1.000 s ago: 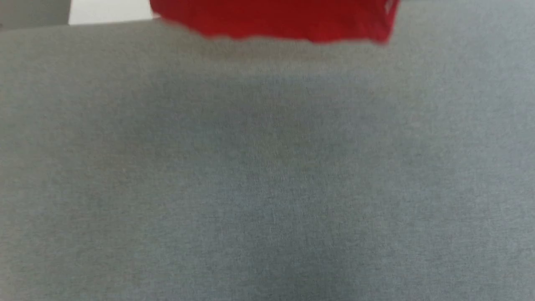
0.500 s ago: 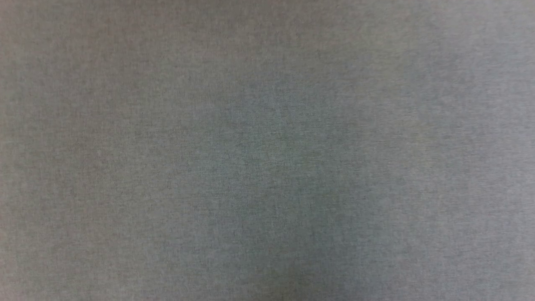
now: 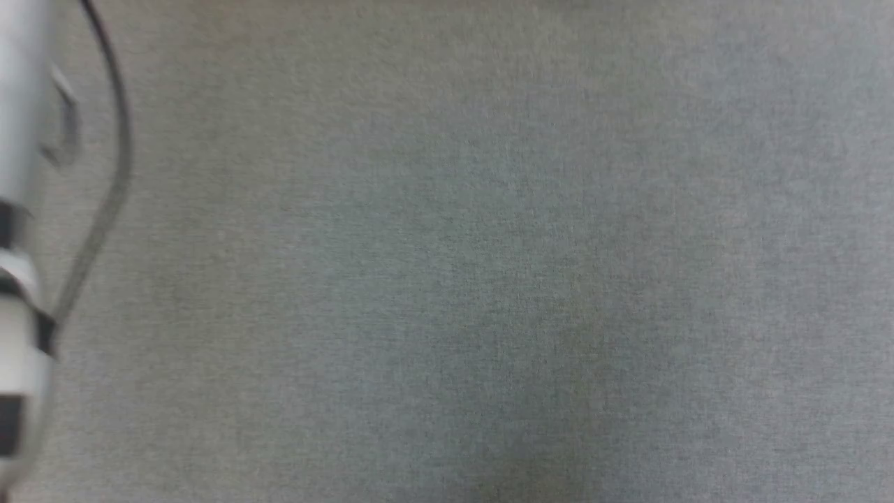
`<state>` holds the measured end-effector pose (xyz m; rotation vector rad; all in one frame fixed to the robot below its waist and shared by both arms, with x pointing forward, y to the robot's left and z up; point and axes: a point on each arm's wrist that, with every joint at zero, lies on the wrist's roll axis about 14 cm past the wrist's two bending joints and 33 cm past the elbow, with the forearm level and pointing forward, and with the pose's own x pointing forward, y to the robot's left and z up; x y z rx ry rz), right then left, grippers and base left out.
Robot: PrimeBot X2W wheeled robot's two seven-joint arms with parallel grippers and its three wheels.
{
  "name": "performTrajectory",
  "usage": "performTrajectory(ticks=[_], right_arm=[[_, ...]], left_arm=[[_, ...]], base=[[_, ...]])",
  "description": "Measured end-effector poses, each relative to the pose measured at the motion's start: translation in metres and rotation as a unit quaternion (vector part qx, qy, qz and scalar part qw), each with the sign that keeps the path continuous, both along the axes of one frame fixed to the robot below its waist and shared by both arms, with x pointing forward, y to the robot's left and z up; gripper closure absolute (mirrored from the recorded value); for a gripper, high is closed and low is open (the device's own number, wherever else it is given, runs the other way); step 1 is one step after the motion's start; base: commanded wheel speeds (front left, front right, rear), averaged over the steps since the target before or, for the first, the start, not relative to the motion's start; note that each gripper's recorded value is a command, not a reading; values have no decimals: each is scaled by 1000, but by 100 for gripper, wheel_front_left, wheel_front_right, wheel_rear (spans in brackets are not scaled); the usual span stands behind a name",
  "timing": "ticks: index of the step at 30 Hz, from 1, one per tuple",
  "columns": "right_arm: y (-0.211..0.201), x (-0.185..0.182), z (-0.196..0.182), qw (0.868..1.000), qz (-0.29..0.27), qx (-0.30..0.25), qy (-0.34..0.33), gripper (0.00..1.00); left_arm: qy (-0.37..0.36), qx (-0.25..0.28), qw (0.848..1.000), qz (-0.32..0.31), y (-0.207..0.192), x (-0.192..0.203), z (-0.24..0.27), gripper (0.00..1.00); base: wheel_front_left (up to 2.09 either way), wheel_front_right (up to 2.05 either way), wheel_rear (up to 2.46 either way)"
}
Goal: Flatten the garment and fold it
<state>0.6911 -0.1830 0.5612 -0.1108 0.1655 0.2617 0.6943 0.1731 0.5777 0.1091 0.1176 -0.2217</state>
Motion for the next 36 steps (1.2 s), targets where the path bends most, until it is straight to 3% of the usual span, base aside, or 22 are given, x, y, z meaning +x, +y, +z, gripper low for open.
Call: performTrajectory(ticks=[6,11,20,36], right_arm=[[-1,-59,-65,995,18,-15,101,100],[-13,-112,-94,986,22,-25,161,100],[-37,-179,-97,979,19,-37,201,100],[-65,-275,-98,959,19,-20,283,100]], left_arm=[[92,28,995,-10,5,-61,-74,100],[155,52,986,-19,15,-121,-113,100],[172,74,982,-25,38,-194,-105,100],[250,52,967,-11,58,-336,-113,100]], base=[[0,0,0],[0,0,0],[0,0,0],[0,0,0]])
